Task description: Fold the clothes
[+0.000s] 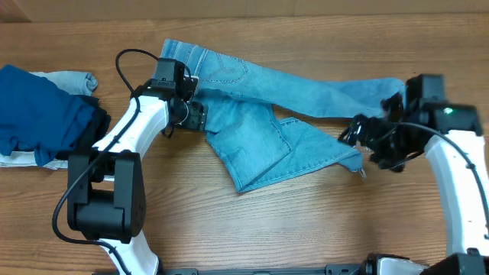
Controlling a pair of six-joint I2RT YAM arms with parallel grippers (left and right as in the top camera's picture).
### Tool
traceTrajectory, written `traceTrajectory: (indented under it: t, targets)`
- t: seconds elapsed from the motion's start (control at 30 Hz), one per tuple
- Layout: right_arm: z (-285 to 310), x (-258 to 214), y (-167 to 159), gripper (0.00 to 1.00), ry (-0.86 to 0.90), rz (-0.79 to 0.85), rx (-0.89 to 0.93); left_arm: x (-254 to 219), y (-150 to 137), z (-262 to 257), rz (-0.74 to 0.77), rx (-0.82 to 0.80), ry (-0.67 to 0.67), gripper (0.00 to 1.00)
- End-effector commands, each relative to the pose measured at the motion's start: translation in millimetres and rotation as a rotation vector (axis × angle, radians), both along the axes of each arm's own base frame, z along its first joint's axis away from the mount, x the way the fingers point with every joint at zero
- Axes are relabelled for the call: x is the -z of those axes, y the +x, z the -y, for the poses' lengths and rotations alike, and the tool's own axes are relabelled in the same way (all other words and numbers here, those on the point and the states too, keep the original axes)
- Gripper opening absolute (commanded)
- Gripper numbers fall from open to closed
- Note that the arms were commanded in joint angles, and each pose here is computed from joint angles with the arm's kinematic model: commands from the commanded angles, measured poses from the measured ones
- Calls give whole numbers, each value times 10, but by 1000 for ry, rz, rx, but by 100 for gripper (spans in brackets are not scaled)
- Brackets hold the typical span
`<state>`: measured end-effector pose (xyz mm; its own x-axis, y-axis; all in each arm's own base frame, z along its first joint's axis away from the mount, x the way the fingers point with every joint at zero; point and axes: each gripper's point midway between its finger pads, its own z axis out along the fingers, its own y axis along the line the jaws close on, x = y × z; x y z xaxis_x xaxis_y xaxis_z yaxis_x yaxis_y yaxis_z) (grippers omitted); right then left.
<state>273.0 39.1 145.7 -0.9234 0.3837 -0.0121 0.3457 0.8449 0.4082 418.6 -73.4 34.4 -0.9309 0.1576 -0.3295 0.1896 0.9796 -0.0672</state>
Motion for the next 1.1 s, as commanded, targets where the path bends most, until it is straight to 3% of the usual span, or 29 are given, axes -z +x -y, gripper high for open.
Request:
traceTrajectory:
  t: [0.0, 0.33, 0.43, 0.5, 0.63, 0.73, 0.8, 0.9, 1.0, 1.07]
  targets:
    - [-161, 473, -194, 90, 96, -76, 50, 288, -93, -26, -77, -24, 2, 78]
    - [-210, 1301, 19, 82, 158, -58, 171, 322, -150, -34, -104, -24, 5, 75]
    - [-242, 1437, 104, 71, 163, -61, 178, 318, -152, 6, -106, -18, -16, 75]
    - [-310, 1461, 171, 57, 164, -34, 154, 318, -155, 5, -107, -17, -15, 75]
    - [-376, 1385, 234, 9, 183, -6, 135, 318, -168, 3, -113, -17, -14, 75]
    - [-364, 1093, 298, 4, 171, 74, 93, 246, -152, -16, -117, -2, -1, 68]
    - [-277, 472, 405, 4, 114, 251, 80, 47, -108, -13, -117, 4, 2, 65]
    - [225, -488, 304, 4, -171, 471, 202, -277, -20, -9, -109, 1, -1, 65]
    - [792, -1118, -15, 4, -468, 572, 373, -359, -3, 13, -109, 5, -9, 68]
    - [946, -1240, -92, 4, -549, 591, 425, -359, -2, 13, -109, 5, -8, 68]
